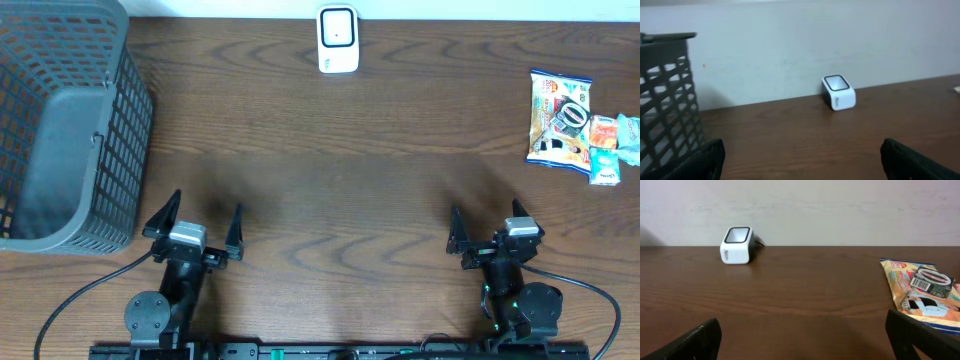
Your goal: Scan the item barcode
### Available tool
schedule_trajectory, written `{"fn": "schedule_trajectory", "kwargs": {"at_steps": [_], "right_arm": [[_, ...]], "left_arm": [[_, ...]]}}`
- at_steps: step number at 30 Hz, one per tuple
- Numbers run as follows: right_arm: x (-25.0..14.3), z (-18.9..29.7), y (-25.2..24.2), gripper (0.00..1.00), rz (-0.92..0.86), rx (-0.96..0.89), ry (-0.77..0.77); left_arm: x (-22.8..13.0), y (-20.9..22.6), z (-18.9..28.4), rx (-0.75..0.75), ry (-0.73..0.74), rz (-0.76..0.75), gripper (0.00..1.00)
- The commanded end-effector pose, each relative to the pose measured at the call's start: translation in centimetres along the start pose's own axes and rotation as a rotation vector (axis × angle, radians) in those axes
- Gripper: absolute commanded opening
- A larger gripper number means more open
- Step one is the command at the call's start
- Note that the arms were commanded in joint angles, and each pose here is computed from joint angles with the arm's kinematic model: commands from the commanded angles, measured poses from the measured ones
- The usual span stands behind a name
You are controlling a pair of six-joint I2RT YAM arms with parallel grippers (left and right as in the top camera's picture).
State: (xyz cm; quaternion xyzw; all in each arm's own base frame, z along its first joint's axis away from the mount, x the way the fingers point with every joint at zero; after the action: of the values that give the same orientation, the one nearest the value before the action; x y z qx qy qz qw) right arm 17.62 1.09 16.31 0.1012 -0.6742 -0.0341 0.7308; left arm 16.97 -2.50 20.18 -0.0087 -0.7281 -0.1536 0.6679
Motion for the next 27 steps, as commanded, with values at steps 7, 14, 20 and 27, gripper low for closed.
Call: {"fn": "schedule_trajectory", "kwargs": {"at_steps": [7,14,20,27], "right_arm": [[0.0,0.0,0.0,0.99,-0.003,-0.003,-0.001],[0.0,0.0,0.0,0.99,-0.003,-0.003,-0.001],[0.0,0.0,0.0,0.99,-0.003,-0.003,-0.001],[0.0,0.0,0.0,0.99,-0.003,-0.003,-0.001]], "left_arm": [[-1.4,0.4,-0.2,0.050,-0.015,0.036,0.98],[-2.2,0.2,-0.2,0.040,0.033,-0.009,0.98],[-5.3,-0.2,0.1,0.025,0.212,-0.037,0.98],[-5.4,0.4,0.2,0.092,0.227,0.001,0.98]]}}
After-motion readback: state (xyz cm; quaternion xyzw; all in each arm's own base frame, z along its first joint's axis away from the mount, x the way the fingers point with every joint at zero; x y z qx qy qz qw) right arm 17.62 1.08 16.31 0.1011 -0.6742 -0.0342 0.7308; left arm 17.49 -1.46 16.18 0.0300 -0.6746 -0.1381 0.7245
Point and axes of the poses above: each gripper's point midway between its finger pads, its own z axis back along the fingers, its own y axis along the line the jaws close on, x = y × z, the point moved 7 cm from there along z, back along the fingers, and after that the axes turned 10 degrees about -z, right-handed, at the moved point
